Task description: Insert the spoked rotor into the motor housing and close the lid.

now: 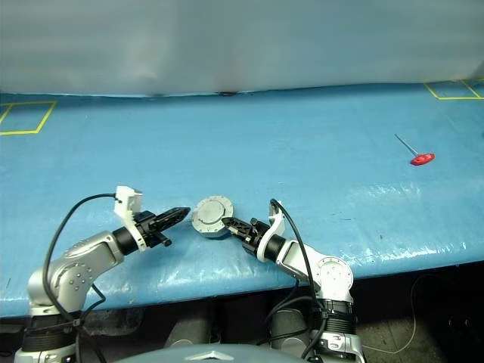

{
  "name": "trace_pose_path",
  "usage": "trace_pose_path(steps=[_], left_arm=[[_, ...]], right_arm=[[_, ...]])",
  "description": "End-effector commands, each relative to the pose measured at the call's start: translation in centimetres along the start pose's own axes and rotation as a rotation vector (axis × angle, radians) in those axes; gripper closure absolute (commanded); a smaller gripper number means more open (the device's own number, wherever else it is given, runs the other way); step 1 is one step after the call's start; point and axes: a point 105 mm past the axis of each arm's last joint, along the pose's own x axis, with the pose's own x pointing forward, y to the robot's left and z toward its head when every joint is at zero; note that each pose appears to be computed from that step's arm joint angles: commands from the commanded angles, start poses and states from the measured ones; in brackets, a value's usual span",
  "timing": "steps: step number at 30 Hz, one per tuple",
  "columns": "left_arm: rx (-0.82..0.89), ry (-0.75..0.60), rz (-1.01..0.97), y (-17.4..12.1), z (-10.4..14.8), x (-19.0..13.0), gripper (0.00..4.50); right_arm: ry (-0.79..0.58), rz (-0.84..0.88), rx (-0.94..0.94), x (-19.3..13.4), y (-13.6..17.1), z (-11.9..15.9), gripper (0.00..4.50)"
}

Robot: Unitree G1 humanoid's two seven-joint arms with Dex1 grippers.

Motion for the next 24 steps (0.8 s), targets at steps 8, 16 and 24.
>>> trace_pose_path(steps=[8, 16, 24], left_arm=[[-0.555, -0.484, 0.035, -2.7, 1.1, -1.6, 4.50], [-0.920, -0.581, -0.018, -5.2, -1.2, -0.3, 4.50], [-1.049, -0.692, -0.076, -5.3, -0.7, -0.5, 1.91]], right_arm=[[-0.084, 0.193, 0.131, 0.8, 3.1, 0.3, 3.32], [-0.099, 0.275, 0.126, 1.8, 5.6, 1.0, 3.32], [-0.105, 0.356, 0.079, 2.5, 8.4, 2.1, 3.32]])
